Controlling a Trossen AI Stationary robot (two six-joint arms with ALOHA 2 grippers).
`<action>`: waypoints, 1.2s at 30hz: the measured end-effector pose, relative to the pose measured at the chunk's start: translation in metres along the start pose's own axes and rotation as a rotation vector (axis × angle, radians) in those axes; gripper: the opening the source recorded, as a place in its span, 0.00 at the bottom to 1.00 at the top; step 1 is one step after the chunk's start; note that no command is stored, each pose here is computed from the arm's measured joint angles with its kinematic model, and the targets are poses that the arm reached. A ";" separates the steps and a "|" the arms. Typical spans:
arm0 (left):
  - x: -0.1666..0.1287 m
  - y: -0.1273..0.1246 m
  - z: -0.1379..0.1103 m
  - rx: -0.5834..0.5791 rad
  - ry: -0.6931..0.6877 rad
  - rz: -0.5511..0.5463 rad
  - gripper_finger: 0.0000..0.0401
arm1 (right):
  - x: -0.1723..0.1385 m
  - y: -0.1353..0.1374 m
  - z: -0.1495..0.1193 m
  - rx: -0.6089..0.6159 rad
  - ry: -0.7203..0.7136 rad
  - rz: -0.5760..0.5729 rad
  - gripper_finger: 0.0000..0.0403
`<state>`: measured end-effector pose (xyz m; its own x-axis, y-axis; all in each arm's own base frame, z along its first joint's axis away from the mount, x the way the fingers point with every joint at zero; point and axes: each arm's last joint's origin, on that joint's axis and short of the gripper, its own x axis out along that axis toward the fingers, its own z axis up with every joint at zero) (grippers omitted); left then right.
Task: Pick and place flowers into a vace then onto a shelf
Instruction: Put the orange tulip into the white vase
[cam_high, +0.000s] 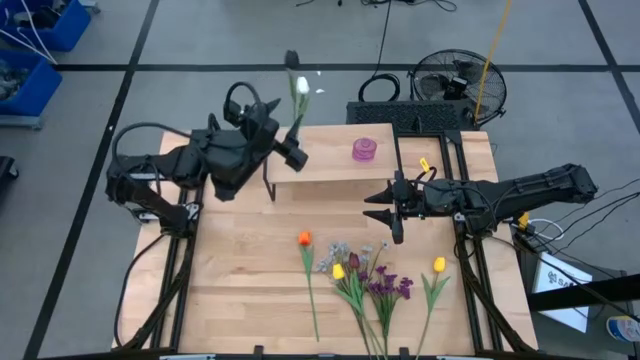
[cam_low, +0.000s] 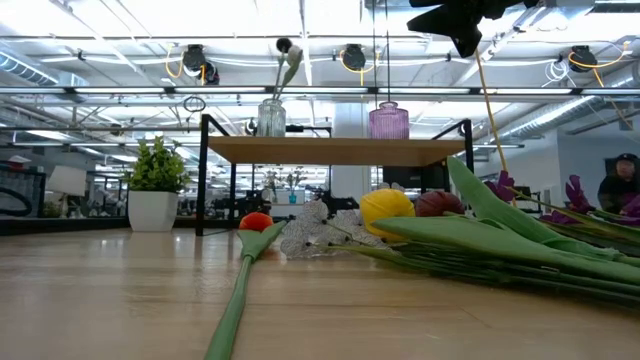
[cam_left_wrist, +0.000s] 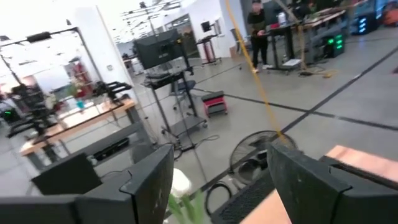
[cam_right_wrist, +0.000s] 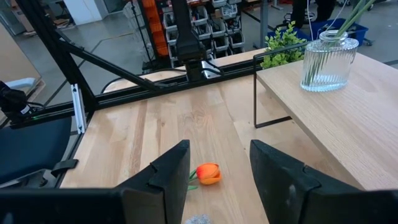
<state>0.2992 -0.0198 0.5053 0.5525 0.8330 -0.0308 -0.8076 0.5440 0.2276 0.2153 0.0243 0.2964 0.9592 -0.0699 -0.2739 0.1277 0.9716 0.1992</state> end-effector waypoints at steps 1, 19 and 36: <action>-0.004 -0.002 0.000 -0.008 -0.003 -0.015 0.66 | 0.000 0.000 0.000 0.000 0.000 0.000 0.40; -0.044 -0.108 -0.118 -0.282 0.831 -0.337 0.51 | 0.000 0.000 -0.001 -0.002 0.008 -0.002 0.40; 0.039 -0.172 -0.231 -0.337 1.387 -0.087 0.52 | 0.000 0.001 -0.002 0.089 0.027 0.051 0.40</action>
<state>0.4120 -0.0578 0.2397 0.1156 0.1123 -0.9869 -0.9003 0.4315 -0.0564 0.2151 0.0258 0.2951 0.9581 -0.0140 -0.2861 0.1023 0.9496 0.2962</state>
